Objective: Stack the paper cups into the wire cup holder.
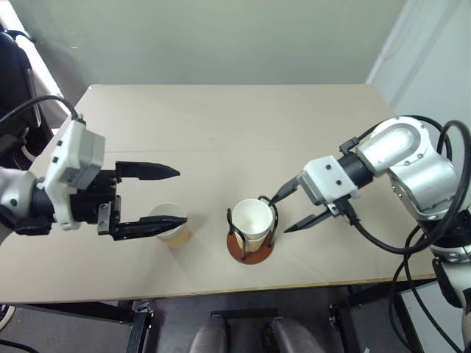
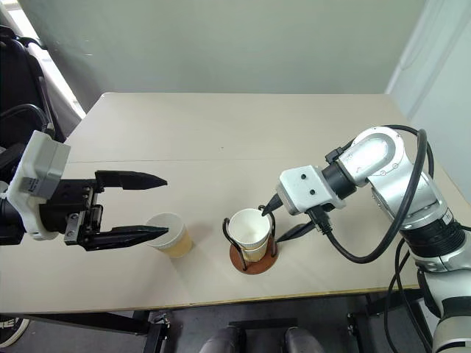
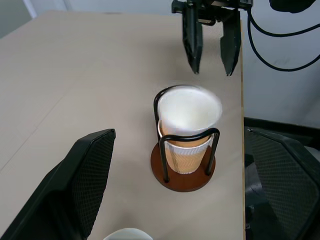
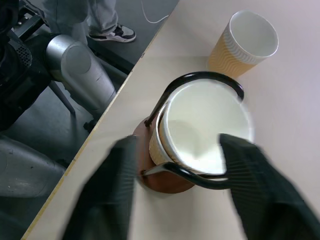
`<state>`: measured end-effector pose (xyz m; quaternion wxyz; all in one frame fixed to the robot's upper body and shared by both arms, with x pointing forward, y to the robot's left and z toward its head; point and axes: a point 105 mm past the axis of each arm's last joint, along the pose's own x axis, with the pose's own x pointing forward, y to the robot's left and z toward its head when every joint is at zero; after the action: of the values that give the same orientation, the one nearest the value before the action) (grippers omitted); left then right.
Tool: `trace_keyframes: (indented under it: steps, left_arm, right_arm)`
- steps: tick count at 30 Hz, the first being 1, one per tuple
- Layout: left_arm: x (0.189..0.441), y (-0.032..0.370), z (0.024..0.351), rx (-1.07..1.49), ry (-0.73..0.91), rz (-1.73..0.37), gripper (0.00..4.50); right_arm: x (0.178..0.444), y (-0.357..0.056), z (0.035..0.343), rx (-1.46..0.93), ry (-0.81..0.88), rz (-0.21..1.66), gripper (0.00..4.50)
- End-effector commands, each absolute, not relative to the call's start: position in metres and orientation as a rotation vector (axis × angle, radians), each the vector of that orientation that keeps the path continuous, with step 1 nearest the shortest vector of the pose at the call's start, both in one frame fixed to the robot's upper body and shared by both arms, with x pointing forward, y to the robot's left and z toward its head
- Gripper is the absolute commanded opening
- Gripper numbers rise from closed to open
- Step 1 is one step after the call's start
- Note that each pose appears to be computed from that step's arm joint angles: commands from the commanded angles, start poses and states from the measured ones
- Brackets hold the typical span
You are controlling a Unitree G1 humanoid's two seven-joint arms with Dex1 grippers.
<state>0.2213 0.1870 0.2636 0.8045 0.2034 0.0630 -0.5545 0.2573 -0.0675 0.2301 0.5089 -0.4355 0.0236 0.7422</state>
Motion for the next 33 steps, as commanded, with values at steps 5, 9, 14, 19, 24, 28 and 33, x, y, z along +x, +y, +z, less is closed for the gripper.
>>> trace_keyframes:
  steps: [5,9,14,19,24,28,33]
  left_arm:
    - [0.227,0.2,0.248,0.583,0.271,-1.186,4.5]
    - [0.233,0.212,0.22,0.706,0.444,-1.183,4.5]
    - [0.243,0.222,0.203,0.783,0.514,-1.163,4.5]
    - [0.251,0.22,0.188,0.829,0.553,-1.185,4.5]
    - [0.25,0.219,0.172,0.861,0.612,-1.224,4.5]
    - [0.253,0.216,0.164,0.869,0.628,-1.249,4.5]
    - [0.257,0.215,0.158,0.875,0.629,-1.255,3.59]
  right_arm:
    - [0.278,-0.096,0.305,-0.685,-0.103,1.548,4.47]
    - [0.239,-0.175,0.393,-0.219,-0.412,1.433,4.47]
    - [0.214,-0.181,0.382,-0.259,-0.379,1.377,4.47]
    - [0.211,-0.176,0.376,-0.279,-0.36,1.344,4.47]
    - [0.209,-0.176,0.376,-0.298,-0.347,1.306,4.47]
    - [0.209,-0.174,0.376,-0.314,-0.344,1.291,4.47]
    - [0.209,-0.173,0.374,-0.333,-0.332,1.274,4.5]
